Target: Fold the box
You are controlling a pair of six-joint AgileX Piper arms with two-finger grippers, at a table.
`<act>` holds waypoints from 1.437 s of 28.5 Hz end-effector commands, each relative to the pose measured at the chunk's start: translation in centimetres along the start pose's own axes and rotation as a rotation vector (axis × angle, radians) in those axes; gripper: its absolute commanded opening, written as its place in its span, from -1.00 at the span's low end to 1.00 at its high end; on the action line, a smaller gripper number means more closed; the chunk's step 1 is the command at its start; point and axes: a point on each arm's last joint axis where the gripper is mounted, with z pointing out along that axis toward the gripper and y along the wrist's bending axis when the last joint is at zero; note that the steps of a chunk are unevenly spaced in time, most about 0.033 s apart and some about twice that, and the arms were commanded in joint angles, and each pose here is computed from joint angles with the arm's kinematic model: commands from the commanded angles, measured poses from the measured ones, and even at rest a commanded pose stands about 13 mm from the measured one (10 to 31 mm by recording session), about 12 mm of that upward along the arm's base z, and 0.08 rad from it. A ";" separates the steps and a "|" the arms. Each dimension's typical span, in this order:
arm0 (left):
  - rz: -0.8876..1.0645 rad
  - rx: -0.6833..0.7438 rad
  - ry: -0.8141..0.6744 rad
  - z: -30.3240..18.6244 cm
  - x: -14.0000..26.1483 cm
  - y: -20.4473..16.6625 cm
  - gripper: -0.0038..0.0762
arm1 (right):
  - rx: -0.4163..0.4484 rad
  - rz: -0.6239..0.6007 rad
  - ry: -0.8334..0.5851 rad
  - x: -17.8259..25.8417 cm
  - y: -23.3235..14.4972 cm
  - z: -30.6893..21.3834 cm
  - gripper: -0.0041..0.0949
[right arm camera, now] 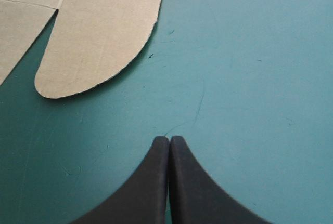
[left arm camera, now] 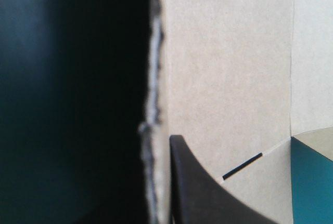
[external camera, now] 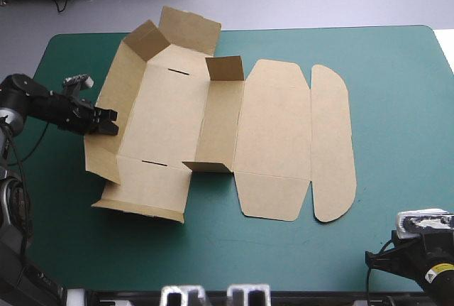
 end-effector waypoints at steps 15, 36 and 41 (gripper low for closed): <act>0.861 -0.370 -0.204 -4.6 -6.1 -16.8 -0.93 | 0.004 -0.005 -0.064 -1.0 -0.1 -0.4 -0.95; 1.585 -0.571 -0.273 -1.5 -4.8 -27.0 -0.93 | 0.005 -0.006 -0.066 -1.0 -0.1 -0.4 -0.95; 1.658 -0.597 -0.352 -0.7 -3.1 -31.2 -0.93 | 0.006 -0.008 -0.076 -1.2 -0.1 -0.6 -0.95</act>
